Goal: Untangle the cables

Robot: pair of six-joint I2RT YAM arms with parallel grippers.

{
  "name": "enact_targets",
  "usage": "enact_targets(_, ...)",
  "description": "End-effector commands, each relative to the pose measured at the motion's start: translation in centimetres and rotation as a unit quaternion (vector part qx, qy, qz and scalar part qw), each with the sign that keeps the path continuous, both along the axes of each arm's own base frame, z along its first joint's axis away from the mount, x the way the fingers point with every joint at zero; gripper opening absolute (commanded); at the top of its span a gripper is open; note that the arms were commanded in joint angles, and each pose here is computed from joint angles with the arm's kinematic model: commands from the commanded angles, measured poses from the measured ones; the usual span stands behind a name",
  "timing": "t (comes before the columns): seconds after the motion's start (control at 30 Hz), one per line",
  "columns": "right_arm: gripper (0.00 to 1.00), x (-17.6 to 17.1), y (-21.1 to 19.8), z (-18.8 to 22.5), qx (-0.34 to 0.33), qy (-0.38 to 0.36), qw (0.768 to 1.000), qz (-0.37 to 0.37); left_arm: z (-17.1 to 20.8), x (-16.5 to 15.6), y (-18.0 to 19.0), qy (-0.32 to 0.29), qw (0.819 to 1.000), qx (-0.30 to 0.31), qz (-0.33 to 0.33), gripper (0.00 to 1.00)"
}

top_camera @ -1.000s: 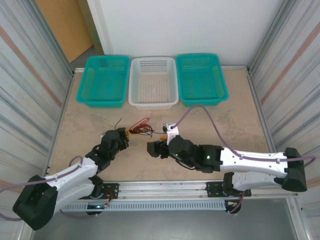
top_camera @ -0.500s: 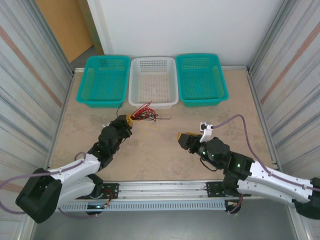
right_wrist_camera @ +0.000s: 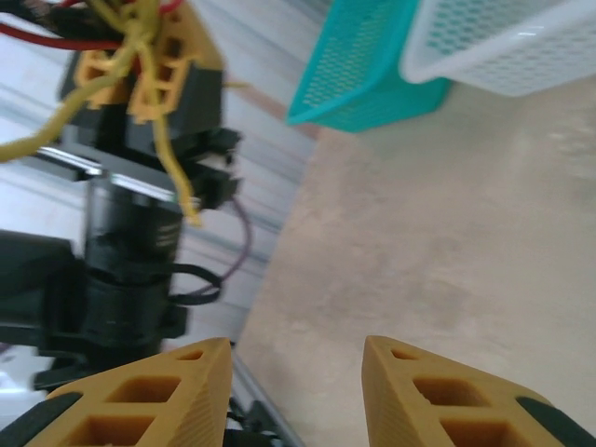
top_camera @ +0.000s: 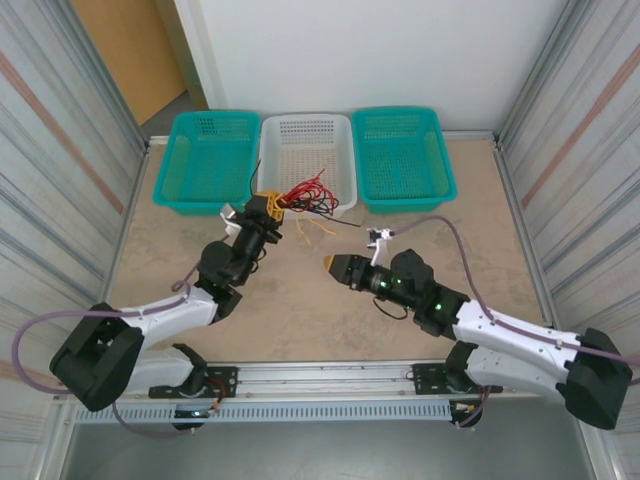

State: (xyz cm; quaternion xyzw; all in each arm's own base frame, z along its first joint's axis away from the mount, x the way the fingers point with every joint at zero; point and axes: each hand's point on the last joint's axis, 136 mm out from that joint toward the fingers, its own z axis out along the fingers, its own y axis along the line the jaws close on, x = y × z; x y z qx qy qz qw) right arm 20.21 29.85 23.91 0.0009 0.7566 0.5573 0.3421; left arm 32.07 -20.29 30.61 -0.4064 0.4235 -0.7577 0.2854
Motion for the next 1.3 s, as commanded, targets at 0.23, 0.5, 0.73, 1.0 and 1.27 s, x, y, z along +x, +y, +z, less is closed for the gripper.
enact_targets(0.23,0.34,0.1,3.2,5.6,0.094,-0.081,0.991,0.053,5.4,-1.8,-0.7,-0.089,0.995,-0.036,-0.021,0.0)
enact_targets(0.5,0.26,0.9,3.1,6.4,0.106,-0.094,0.989,0.038,5.2,-2.1,-0.8,-0.085,0.995,-0.039,-0.024,0.0)
enact_targets(0.73,0.12,1.7,2.9,6.1,0.104,-0.092,0.99,0.028,4.9,-2.3,-0.7,-0.081,0.996,-0.04,-0.025,0.0)
enact_targets(1.0,0.0,4.6,-0.1,2.4,0.061,-0.048,0.996,-0.049,4.9,-2.7,-0.7,-0.08,0.996,-0.037,-0.033,0.0)
enact_targets(1.27,0.0,6.8,-7.5,-0.8,-0.009,-0.017,0.989,-0.144,4.5,-4.6,-0.2,-0.089,0.994,0.016,-0.054,0.0)
